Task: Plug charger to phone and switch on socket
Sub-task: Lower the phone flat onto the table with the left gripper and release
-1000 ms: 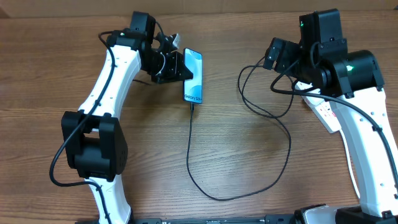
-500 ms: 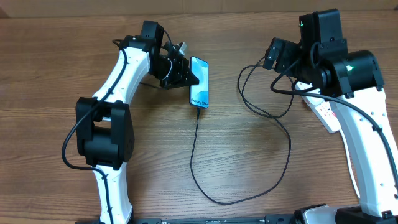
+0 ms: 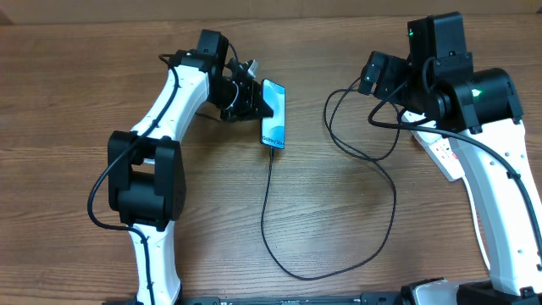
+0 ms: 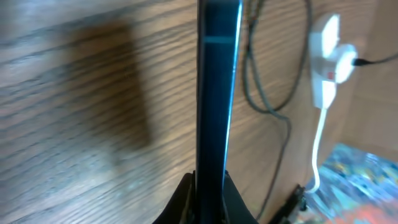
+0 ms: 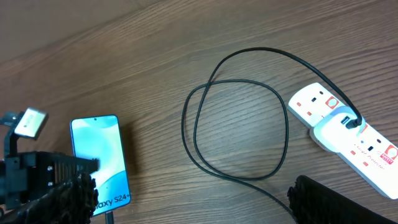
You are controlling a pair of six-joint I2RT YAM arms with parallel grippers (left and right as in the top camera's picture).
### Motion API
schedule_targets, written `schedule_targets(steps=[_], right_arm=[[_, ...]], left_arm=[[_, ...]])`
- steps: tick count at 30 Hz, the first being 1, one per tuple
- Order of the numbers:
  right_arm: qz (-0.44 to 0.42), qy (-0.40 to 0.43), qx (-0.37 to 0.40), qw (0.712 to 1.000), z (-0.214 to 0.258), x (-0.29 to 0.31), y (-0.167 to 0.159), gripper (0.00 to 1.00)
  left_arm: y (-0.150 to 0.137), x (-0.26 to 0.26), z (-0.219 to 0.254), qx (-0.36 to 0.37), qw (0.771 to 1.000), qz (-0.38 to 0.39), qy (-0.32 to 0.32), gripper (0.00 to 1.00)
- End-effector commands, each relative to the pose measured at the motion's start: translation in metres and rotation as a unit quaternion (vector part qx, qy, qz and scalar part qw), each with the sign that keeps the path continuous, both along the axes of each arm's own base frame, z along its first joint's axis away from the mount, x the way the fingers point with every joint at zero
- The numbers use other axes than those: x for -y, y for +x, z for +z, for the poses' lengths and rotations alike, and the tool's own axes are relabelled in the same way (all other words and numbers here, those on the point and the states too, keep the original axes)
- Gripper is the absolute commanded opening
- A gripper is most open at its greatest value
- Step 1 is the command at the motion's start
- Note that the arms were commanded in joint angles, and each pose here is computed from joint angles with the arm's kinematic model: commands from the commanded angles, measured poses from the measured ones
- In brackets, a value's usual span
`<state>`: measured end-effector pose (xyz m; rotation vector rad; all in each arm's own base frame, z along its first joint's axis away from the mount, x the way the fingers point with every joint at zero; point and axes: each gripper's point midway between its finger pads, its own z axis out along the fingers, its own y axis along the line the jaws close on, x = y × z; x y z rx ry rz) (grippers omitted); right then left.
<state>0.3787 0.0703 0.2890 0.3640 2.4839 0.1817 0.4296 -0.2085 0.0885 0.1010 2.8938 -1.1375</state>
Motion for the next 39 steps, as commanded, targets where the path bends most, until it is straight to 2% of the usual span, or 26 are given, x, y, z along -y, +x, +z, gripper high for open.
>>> schedule_targets(steps=[1, 6, 20, 24, 31, 34, 37, 38, 39], right_arm=[[-0.005, 0.006, 0.025, 1.0, 0.018, 0.003, -0.002, 1.0], [-0.005, 0.005, 0.02, 1.0, 0.016, 0.003, -0.004, 1.0], [-0.005, 0.004, 0.017, 1.0, 0.015, 0.003, -0.004, 1.0], [-0.005, 0.004, 0.018, 1.0, 0.015, 0.003, -0.004, 1.0], [-0.005, 0.004, 0.016, 1.0, 0.015, 0.003, -0.005, 1.0], [-0.005, 0.003, 0.014, 1.0, 0.014, 0.004, -0.006, 1.0], [-0.005, 0.003, 0.013, 1.0, 0.014, 0.004, -0.006, 1.0], [-0.005, 0.003, 0.013, 1.0, 0.014, 0.004, -0.006, 1.0], [-0.005, 0.003, 0.013, 1.0, 0.014, 0.004, -0.006, 1.0]], left_arm=[[0.001, -0.009, -0.016, -0.013, 0.999, 0.024, 0.046, 0.04], [0.002, -0.012, -0.022, -0.009, 0.998, 0.024, 0.057, 0.04], [-0.004, -0.009, -0.065, -0.058, 0.997, 0.019, 0.05, 0.04], [-0.001, -0.018, -0.069, -0.053, 0.996, 0.026, 0.073, 0.06], [0.004, -0.04, -0.08, -0.044, 0.99, 0.04, 0.129, 0.21], [0.004, -0.047, -0.083, -0.044, 0.987, 0.044, 0.146, 0.32], [0.004, -0.053, -0.086, -0.042, 0.984, 0.047, 0.166, 0.38], [0.004, -0.055, -0.086, -0.042, 0.983, 0.047, 0.171, 0.46], [0.004, -0.056, -0.087, -0.043, 0.983, 0.048, 0.175, 0.62]])
